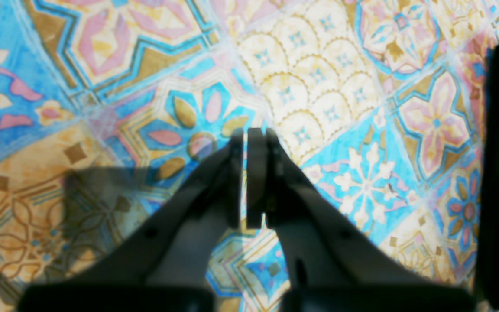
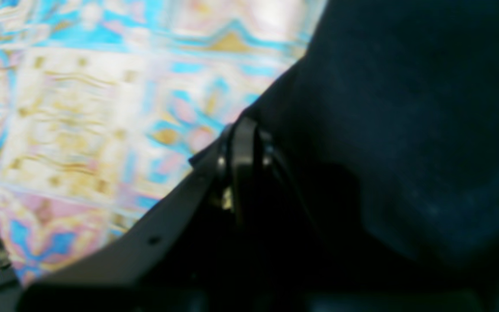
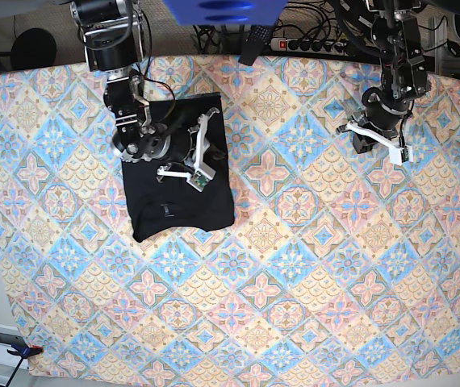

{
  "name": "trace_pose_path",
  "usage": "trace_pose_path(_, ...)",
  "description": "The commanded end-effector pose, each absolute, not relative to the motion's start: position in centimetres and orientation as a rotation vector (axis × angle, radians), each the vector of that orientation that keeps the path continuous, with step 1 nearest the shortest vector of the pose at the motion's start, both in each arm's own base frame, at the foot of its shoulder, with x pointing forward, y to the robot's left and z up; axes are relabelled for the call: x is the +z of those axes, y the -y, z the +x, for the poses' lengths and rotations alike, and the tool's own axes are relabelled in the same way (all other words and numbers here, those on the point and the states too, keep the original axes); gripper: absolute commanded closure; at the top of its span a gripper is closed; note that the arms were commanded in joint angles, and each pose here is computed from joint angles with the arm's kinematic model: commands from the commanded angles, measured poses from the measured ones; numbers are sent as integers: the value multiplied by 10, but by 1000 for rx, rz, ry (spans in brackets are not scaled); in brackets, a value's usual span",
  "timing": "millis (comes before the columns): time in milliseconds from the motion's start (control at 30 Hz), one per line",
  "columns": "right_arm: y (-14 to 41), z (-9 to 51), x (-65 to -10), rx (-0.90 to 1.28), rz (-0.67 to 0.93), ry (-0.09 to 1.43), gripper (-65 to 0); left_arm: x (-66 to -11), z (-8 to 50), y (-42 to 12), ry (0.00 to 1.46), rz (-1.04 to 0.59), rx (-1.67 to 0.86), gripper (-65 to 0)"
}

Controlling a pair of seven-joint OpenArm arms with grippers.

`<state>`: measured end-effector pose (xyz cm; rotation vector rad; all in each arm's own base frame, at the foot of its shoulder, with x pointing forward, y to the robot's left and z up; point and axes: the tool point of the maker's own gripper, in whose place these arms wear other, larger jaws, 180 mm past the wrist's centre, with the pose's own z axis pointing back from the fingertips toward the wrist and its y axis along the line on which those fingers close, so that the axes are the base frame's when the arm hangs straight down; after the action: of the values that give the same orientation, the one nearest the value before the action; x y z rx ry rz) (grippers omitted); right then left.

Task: Fold the T-shirt properly
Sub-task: 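Drag the folded black bundle with the right gripper away from the left gripper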

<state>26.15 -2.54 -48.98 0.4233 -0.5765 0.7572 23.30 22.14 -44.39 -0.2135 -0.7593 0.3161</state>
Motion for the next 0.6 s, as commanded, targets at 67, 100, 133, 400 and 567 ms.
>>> trace_pose_path(67, 102, 275, -504, 746, 168, 458, 0, -432, 241, -225, 806, -214, 312, -8)
trace_pose_path(100, 111, 277, -503, 742, 152, 457, 0, -432, 241, -225, 806, -214, 312, -8)
trace_pose_path(133, 118, 280, -502, 742, 138, 457, 0, -433, 241, -225, 804, -213, 312, -8)
trace_pose_path(400, 152, 305, -486, 749, 59, 483, 0, -433, 241, -225, 804, -213, 312, -8)
trace_pose_path(567, 153, 308, -482, 751, 53, 494, 0, -433, 241, -225, 804, -213, 312, -8)
